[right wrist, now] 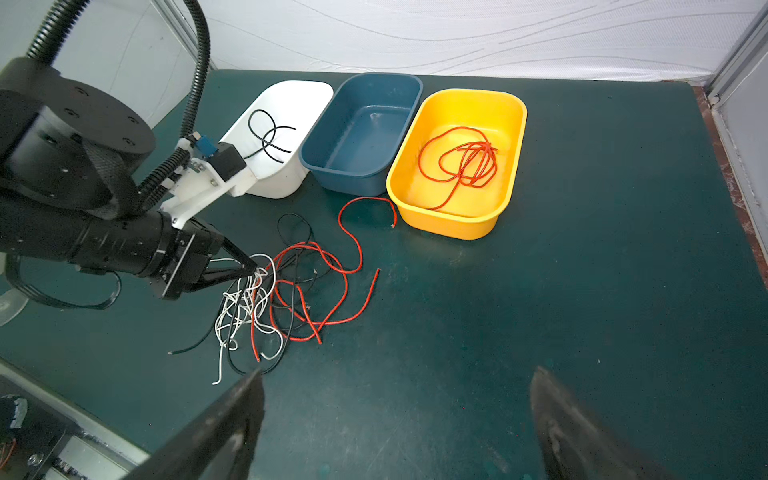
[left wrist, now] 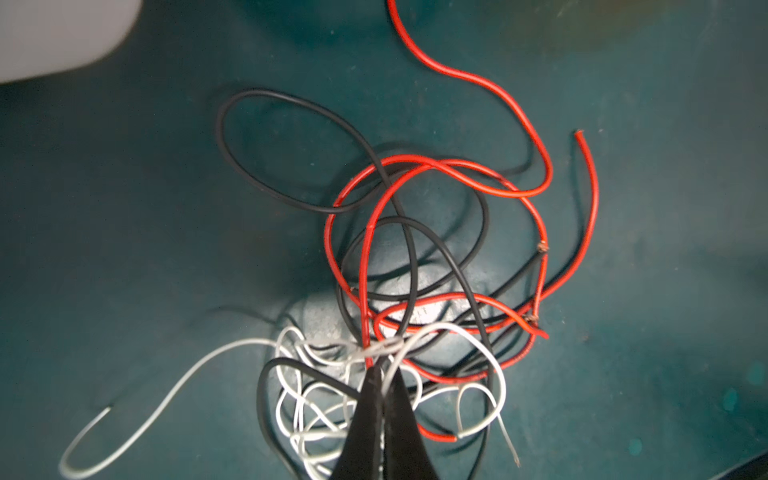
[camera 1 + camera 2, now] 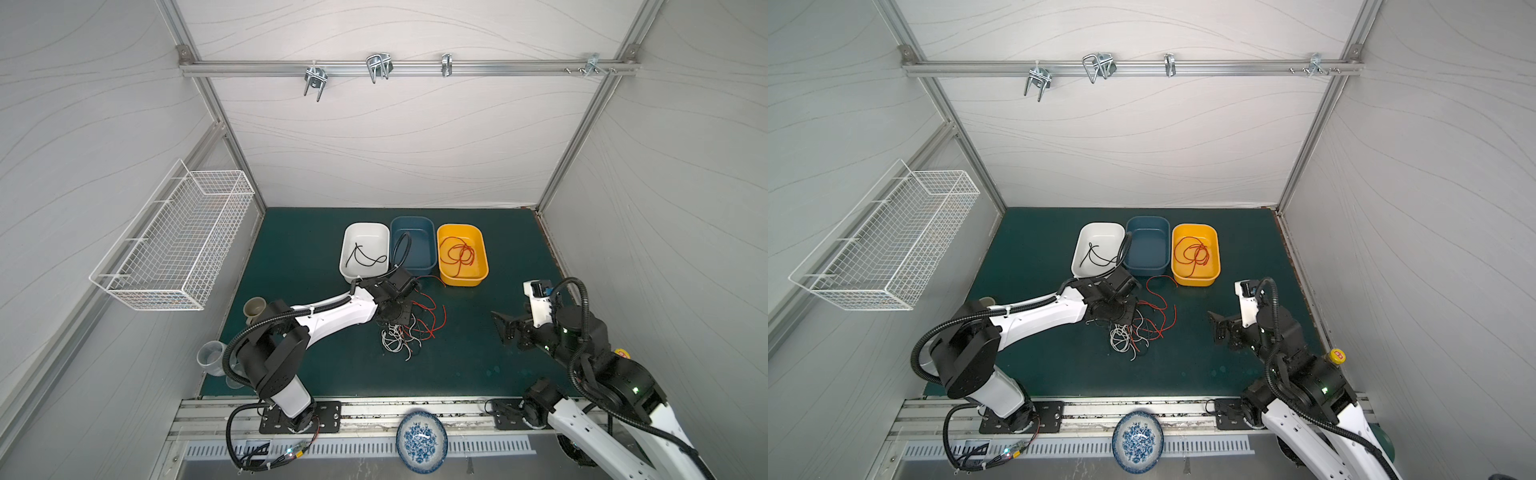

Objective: Untangle the cables
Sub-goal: 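Grasp the white wire in the pile with the left gripper and lift, then raise the white wire with the left gripper while the right gripper holds the pile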

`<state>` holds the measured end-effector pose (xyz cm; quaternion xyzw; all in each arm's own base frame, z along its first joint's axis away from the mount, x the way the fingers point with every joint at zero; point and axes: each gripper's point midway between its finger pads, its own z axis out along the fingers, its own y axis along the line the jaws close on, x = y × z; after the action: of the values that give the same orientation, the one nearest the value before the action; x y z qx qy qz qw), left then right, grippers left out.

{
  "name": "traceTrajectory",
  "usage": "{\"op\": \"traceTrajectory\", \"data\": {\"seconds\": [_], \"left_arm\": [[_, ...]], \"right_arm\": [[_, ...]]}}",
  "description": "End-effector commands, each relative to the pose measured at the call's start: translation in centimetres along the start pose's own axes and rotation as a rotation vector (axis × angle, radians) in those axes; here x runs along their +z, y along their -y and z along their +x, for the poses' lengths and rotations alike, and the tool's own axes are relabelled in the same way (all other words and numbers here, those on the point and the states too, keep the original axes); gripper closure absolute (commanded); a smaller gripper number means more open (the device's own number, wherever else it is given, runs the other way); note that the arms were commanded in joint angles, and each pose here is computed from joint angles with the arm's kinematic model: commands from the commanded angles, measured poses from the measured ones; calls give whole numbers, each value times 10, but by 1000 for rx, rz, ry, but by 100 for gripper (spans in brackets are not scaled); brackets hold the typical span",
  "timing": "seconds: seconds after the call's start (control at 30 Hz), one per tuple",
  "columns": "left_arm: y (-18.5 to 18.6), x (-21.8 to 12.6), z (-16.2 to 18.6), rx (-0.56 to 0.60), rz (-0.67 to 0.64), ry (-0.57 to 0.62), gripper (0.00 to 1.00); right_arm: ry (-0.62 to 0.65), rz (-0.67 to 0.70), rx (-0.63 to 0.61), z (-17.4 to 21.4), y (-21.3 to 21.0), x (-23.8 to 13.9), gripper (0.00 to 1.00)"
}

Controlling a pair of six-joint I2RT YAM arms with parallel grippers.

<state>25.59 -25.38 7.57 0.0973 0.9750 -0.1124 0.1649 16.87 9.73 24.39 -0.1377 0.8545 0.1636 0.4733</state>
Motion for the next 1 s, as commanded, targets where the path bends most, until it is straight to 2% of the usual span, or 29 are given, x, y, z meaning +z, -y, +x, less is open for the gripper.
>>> {"op": "traceTrajectory", "data": {"seconds": [0.0, 0.6, 0.97], "left_arm": [[10, -43, -27, -5, 32, 105, 100], [31, -184, -61, 3, 206, 331, 100], [53, -289, -91, 44, 342, 511, 100]], "right_arm": [[25, -9, -8, -4, -2, -2, 1], [19, -20, -11, -2, -4, 1, 1], [17, -24, -11, -2, -4, 1, 1]]}}
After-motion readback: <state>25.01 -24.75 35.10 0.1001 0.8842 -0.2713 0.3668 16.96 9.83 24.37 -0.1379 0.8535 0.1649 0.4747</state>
